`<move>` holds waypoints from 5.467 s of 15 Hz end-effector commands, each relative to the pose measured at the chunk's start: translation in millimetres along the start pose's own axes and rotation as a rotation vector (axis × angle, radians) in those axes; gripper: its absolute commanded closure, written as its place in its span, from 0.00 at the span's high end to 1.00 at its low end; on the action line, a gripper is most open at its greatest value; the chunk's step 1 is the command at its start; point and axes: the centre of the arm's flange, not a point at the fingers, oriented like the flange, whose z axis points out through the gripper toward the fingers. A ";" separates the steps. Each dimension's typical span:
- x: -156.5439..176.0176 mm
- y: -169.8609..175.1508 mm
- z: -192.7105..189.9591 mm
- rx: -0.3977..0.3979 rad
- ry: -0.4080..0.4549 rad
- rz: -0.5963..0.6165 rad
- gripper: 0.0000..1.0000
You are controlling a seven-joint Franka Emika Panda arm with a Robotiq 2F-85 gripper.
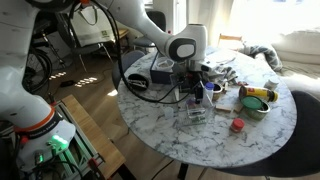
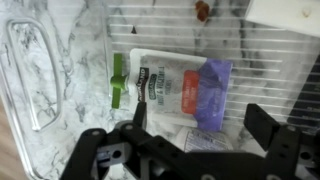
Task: Remove the content from the transparent box and put then in the bowl in the box
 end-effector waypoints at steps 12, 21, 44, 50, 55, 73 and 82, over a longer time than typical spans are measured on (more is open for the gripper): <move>12.2 -19.9 22.1 -0.030 -0.005 0.008 0.13; 3.7 -23.5 -1.1 -0.007 -0.002 -0.015 0.00; -125.0 -7.8 -239.5 0.400 0.362 -0.228 0.00; -165.5 -45.9 -262.6 0.566 0.338 -0.359 0.00; -173.3 -72.0 -254.4 0.598 0.314 -0.411 0.00; -143.2 -89.3 -210.0 0.582 0.390 -0.501 0.00; -156.7 -86.1 -227.6 0.664 0.349 -0.559 0.00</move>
